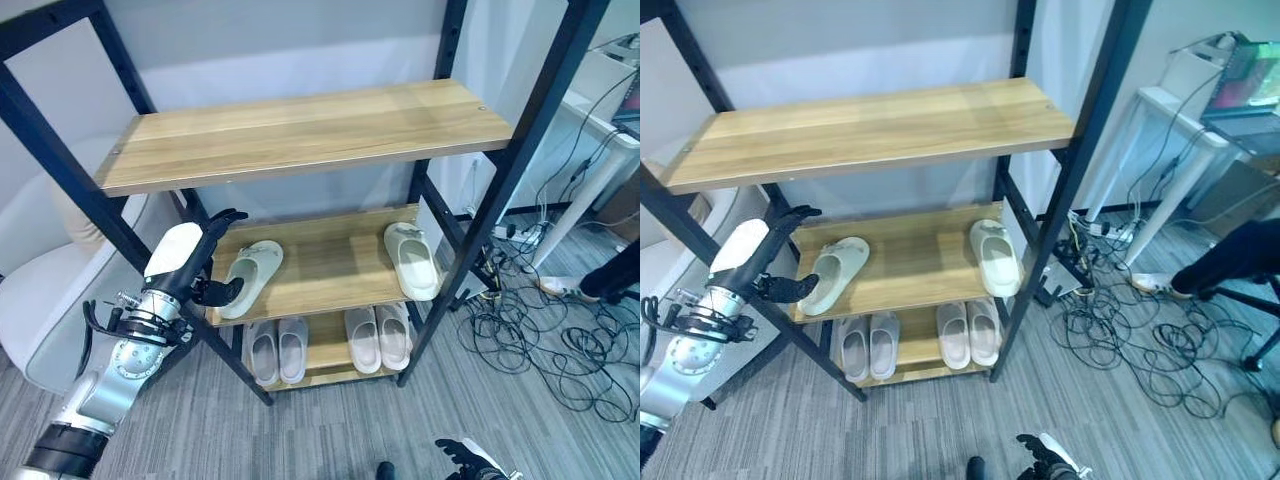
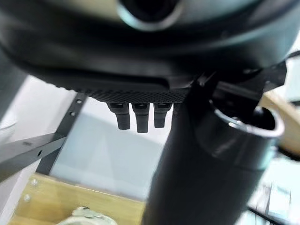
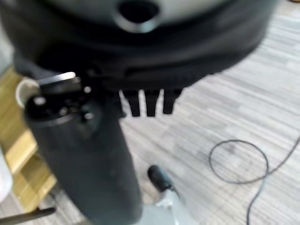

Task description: Arrange the slippers neatly on the shoe rack.

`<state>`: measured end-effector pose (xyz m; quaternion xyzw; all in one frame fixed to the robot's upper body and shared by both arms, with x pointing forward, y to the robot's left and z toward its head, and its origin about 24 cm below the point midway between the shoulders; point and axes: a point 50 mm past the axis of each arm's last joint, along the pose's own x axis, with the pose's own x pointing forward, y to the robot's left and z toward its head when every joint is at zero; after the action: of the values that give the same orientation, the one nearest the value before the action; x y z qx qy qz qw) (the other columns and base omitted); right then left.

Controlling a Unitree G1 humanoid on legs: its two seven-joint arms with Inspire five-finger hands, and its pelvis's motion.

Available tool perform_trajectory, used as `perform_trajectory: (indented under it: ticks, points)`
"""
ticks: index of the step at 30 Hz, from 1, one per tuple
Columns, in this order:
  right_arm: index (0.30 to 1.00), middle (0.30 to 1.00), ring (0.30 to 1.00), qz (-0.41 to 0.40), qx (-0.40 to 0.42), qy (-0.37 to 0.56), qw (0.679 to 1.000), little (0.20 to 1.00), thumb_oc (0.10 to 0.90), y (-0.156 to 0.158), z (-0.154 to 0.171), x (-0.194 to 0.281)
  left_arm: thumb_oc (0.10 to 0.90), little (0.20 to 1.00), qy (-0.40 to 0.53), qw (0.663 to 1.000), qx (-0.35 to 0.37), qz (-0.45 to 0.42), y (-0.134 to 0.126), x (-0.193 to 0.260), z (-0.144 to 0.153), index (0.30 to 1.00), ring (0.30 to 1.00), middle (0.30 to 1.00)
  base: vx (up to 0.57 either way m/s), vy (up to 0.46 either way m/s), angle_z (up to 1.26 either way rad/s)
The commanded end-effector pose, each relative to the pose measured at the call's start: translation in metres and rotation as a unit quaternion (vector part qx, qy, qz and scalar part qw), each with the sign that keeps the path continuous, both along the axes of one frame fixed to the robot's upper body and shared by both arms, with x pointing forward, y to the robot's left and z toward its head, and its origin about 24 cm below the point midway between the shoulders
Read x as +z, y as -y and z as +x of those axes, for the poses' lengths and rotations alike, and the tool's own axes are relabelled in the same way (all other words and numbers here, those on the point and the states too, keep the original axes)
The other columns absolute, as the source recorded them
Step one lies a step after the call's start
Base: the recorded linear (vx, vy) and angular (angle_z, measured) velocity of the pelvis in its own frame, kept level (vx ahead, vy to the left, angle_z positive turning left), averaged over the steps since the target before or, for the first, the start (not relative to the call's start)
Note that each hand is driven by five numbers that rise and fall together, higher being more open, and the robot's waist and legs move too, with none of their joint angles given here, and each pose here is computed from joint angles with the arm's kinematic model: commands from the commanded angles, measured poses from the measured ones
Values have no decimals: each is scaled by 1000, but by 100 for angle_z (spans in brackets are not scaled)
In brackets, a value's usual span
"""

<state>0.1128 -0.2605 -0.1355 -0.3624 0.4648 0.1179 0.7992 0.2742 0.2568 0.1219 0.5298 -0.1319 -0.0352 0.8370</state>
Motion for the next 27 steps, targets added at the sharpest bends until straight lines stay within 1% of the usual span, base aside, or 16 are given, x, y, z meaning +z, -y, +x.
perform_trajectory:
  ticks: [1,11,16,20,27]
  points:
    - [900,900,900,1,22,20,1000,900,800,1,13,6,800,900,106,992,-5,65,-2,64,24,900,900,900,0,0,0]
    - [900,900,900,2,16,1,1000,900,800,4,8,3,800,900,92,978,15,189,-10,86,41,900,900,900,-2,0,0]
    - [900,900,900,1,18,9,1000,900,800,5,14,6,800,900,73,967,30,244,-13,91,52,900,900,900,-40,-2,-1]
    - [900,900,900,1,17,15,1000,900,800,5,20,8,800,900,67,963,41,259,-15,95,59,900,900,900,-73,-1,-2]
    - [900,900,900,3,13,19,1000,900,800,4,26,9,800,900,44,954,87,285,-34,95,65,900,900,900,-55,-11,-10]
